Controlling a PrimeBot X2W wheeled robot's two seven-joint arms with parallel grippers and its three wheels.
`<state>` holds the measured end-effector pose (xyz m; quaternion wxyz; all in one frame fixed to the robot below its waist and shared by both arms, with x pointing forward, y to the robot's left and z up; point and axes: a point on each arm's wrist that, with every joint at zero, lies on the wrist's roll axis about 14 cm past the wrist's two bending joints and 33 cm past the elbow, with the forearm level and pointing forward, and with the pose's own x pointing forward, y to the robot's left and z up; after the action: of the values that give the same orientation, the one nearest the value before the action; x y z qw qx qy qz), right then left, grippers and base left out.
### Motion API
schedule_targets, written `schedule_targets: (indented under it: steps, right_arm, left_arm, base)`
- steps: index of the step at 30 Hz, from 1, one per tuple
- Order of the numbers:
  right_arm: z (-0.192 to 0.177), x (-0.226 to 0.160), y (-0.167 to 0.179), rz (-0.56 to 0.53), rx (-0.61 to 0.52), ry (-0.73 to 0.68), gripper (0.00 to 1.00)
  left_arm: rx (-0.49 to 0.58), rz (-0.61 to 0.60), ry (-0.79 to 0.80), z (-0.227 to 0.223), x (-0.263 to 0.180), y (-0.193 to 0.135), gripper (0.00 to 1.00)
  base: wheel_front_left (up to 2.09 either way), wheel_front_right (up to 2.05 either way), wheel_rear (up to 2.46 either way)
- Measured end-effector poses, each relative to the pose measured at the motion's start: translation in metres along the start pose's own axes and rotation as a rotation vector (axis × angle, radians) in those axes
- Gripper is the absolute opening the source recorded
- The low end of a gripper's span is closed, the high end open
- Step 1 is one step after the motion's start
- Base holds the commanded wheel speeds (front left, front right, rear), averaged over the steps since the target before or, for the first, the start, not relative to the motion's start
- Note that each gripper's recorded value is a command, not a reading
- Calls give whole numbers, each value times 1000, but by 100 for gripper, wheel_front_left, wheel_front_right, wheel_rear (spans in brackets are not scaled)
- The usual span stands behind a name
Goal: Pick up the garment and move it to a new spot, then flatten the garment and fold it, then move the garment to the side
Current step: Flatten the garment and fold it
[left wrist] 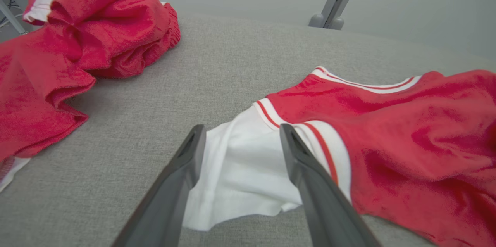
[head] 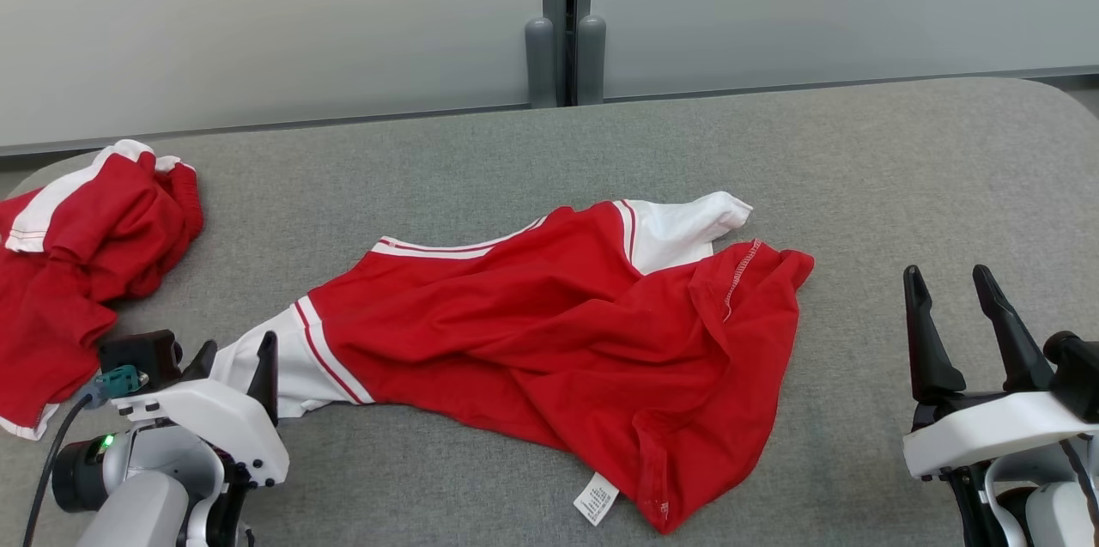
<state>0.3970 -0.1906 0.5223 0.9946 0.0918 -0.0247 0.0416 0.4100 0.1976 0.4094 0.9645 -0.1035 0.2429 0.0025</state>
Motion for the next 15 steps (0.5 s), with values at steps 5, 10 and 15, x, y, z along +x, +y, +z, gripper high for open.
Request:
schedule_targets:
  steps: [5,10,15]
  right_arm:
    - [3,-2,2,3,2,-11,100]
    - [1,-8,3,-4,17,-11,100]
    - [-10,-11,6,-2,29,20,100]
  left_arm:
    - [24,-68,-158,29,-11,-23,100]
    - [58,-147,-359,59,-32,-55,100]
    - [70,-161,-439,62,-47,-66,100]
  base:
    - [0,0,0]
    - [0,0,0]
    - [0,0,0]
